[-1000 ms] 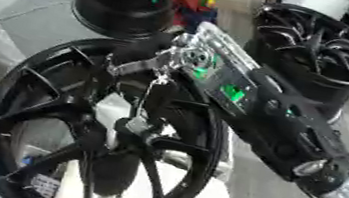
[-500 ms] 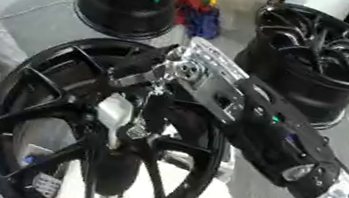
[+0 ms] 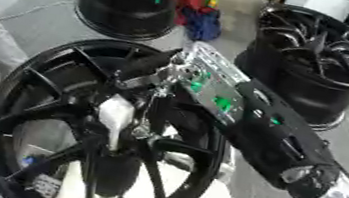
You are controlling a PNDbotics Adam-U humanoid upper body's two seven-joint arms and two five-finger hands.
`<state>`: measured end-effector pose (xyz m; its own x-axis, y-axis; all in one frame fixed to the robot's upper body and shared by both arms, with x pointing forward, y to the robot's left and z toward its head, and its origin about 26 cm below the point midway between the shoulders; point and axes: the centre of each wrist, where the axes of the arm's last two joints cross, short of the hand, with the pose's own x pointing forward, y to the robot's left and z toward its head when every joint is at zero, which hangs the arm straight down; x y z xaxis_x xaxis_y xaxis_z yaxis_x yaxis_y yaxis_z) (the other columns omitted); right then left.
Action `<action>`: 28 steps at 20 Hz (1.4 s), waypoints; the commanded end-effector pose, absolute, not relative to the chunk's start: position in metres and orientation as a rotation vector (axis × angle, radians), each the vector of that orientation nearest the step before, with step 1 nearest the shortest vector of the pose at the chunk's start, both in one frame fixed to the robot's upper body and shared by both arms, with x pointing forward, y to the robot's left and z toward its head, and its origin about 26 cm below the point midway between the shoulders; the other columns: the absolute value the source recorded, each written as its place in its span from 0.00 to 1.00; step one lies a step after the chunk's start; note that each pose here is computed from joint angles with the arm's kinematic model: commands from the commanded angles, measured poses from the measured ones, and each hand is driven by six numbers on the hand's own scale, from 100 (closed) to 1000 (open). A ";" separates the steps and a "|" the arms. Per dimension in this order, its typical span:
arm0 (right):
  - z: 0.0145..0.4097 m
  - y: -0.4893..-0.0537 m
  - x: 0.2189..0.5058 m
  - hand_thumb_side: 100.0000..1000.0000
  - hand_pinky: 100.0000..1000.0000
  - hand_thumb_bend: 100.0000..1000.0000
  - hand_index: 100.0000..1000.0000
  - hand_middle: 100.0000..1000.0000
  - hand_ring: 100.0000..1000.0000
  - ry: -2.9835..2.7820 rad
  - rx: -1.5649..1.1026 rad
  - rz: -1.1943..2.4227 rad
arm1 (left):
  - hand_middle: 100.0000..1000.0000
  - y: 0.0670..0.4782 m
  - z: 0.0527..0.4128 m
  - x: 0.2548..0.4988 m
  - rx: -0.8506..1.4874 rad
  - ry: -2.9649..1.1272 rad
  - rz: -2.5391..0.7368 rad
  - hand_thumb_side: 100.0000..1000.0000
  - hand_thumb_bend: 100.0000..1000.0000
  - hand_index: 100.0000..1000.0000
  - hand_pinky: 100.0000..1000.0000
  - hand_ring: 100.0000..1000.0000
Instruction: Pull the pin out of the wheel hub.
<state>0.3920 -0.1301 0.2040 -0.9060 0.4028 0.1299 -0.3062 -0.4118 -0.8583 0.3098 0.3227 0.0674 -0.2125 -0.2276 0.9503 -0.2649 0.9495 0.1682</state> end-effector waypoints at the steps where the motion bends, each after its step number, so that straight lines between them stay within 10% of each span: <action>1: 0.219 -0.136 0.393 0.16 0.64 0.13 0.74 0.64 0.62 -1.415 -0.181 2.332 | 0.57 0.325 0.080 0.312 0.379 -1.836 0.016 0.13 0.37 0.68 0.52 0.55; 17: 0.306 -0.146 0.361 0.12 0.64 0.12 0.69 0.57 0.60 -1.765 -0.310 2.212 | 0.57 0.330 0.077 0.309 0.396 -1.820 0.011 0.13 0.37 0.68 0.52 0.55; 28: 0.301 -0.298 0.302 0.11 0.61 0.09 0.68 0.54 0.56 -1.828 -0.544 1.607 | 0.57 0.340 0.072 0.303 0.445 -1.797 0.061 0.13 0.37 0.68 0.52 0.55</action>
